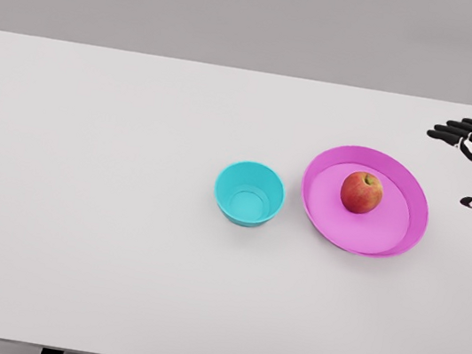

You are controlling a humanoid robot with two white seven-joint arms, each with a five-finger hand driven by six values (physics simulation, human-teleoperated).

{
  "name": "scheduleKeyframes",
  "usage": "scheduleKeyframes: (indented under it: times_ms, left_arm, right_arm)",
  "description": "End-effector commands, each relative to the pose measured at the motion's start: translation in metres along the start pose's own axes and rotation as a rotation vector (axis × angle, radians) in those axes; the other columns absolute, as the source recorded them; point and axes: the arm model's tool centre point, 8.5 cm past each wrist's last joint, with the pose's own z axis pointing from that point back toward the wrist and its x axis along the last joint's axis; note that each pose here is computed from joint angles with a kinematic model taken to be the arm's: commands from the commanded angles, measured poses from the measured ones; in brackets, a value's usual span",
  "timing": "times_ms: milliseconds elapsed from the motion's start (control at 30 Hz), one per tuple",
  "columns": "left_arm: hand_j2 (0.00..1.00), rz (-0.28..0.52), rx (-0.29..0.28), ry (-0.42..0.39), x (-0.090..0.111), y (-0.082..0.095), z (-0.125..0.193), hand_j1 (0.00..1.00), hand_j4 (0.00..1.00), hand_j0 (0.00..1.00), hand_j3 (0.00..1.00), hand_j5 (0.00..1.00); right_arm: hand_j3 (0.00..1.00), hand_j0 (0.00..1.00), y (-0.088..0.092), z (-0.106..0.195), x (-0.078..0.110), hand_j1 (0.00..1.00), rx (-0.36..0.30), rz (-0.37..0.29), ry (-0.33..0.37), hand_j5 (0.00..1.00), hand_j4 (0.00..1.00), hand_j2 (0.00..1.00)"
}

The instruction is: Put the apple from the pink plate into the blue bowl with your right arm

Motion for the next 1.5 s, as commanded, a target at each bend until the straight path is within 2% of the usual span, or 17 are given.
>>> scheduleKeyframes:
  times_ms: [0, 133, 200, 267, 300, 333, 367, 400, 433, 533, 600, 667, 767, 967, 1133, 1300, 1467]
  left_arm:
    - [1.0, 0.001, 0.0, -0.001, 0.0, 0.0, 0.0, 1.0, 1.0, 1.0, 1.0, 1.0]
    - [1.0, 0.001, 0.0, 0.001, 0.0, 0.0, 0.0, 1.0, 1.0, 1.0, 1.0, 1.0]
    - [1.0, 0.001, 0.0, 0.001, 0.0, 0.0, 0.0, 1.0, 1.0, 1.0, 1.0, 1.0]
    - [1.0, -0.001, 0.0, 0.0, 0.0, 0.0, 0.0, 1.0, 1.0, 1.0, 1.0, 1.0]
    - [1.0, -0.001, 0.0, 0.001, 0.0, 0.0, 0.0, 1.0, 1.0, 1.0, 1.0, 1.0]
    - [1.0, 0.001, 0.0, 0.001, 0.0, 0.0, 0.0, 1.0, 1.0, 1.0, 1.0, 1.0]
    - [1.0, 0.001, 0.0, -0.001, 0.0, 0.0, 0.0, 1.0, 1.0, 1.0, 1.0, 1.0]
    - [1.0, 0.001, 0.0, -0.001, 0.0, 0.0, 0.0, 1.0, 1.0, 1.0, 1.0, 1.0]
    - [1.0, 0.001, 0.0, -0.001, 0.0, 0.0, 0.0, 1.0, 1.0, 1.0, 1.0, 1.0]
    - [1.0, 0.001, 0.0, 0.001, 0.0, 0.0, 0.0, 1.0, 1.0, 1.0, 1.0, 1.0]
    - [1.0, -0.001, 0.0, 0.001, 0.0, 0.0, 0.0, 1.0, 1.0, 1.0, 1.0, 1.0]
    - [1.0, -0.001, 0.0, 0.001, 0.0, 0.0, 0.0, 1.0, 1.0, 1.0, 1.0, 1.0]
    - [1.0, -0.001, 0.0, 0.0, 0.0, 0.0, 0.0, 1.0, 1.0, 1.0, 1.0, 1.0]
    - [1.0, 0.001, 0.0, -0.001, 0.0, 0.0, 0.0, 1.0, 1.0, 1.0, 1.0, 1.0]
    - [1.0, -0.001, 0.0, 0.0, 0.0, 0.0, 0.0, 1.0, 1.0, 1.0, 1.0, 1.0]
    - [1.0, 0.001, 0.0, -0.001, 0.0, 0.0, 0.0, 1.0, 1.0, 1.0, 1.0, 1.0]
    - [1.0, 0.001, 0.0, -0.001, 0.0, 0.0, 0.0, 1.0, 1.0, 1.0, 1.0, 1.0]
  right_arm:
    - [1.0, 1.0, 0.001, 0.0, 0.001, 1.0, -0.001, -0.008, -0.002, 1.0, 1.0, 1.0]
    - [1.0, 1.0, -0.001, 0.004, -0.005, 1.0, -0.007, -0.014, 0.015, 1.0, 1.0, 1.0]
    - [1.0, 1.0, 0.003, 0.007, -0.012, 1.0, 0.003, -0.021, 0.038, 1.0, 1.0, 1.0]
    - [1.0, 1.0, 0.016, 0.006, -0.011, 1.0, 0.099, -0.023, 0.037, 1.0, 1.0, 1.0]
    - [1.0, 1.0, 0.021, 0.004, -0.011, 1.0, 0.202, -0.021, 0.033, 1.0, 1.0, 1.0]
    - [1.0, 1.0, 0.022, 0.0, -0.011, 1.0, 0.269, -0.015, 0.025, 1.0, 1.0, 1.0]
    - [1.0, 1.0, 0.017, -0.005, -0.011, 1.0, 0.309, -0.001, 0.018, 1.0, 1.0, 1.0]
    - [1.0, 1.0, 0.013, -0.007, -0.012, 1.0, 0.385, 0.013, 0.014, 1.0, 1.0, 1.0]
    - [1.0, 1.0, 0.008, -0.013, -0.011, 1.0, 0.41, 0.021, 0.007, 1.0, 1.0, 1.0]
    - [1.0, 1.0, 0.002, -0.023, -0.01, 1.0, 0.382, 0.025, -0.006, 1.0, 1.0, 1.0]
    - [1.0, 1.0, 0.012, -0.051, -0.006, 1.0, 0.406, 0.009, -0.049, 1.0, 1.0, 1.0]
    - [1.0, 1.0, 0.017, -0.073, -0.014, 1.0, 0.419, -0.014, -0.05, 1.0, 1.0, 1.0]
    - [1.0, 1.0, 0.024, -0.082, -0.014, 1.0, 0.435, -0.027, -0.057, 1.0, 1.0, 1.0]
    - [1.0, 1.0, 0.007, -0.093, -0.01, 1.0, 0.4, 0.003, -0.075, 1.0, 1.0, 1.0]
    - [1.0, 1.0, 0.028, -0.121, 0.012, 1.0, 0.435, -0.01, -0.15, 1.0, 1.0, 1.0]
    - [1.0, 1.0, 0.04, -0.12, 0.003, 1.0, 0.458, -0.042, -0.123, 1.0, 1.0, 1.0]
    - [1.0, 1.0, 0.047, -0.124, 0.007, 1.0, 0.472, -0.047, -0.134, 1.0, 1.0, 1.0]
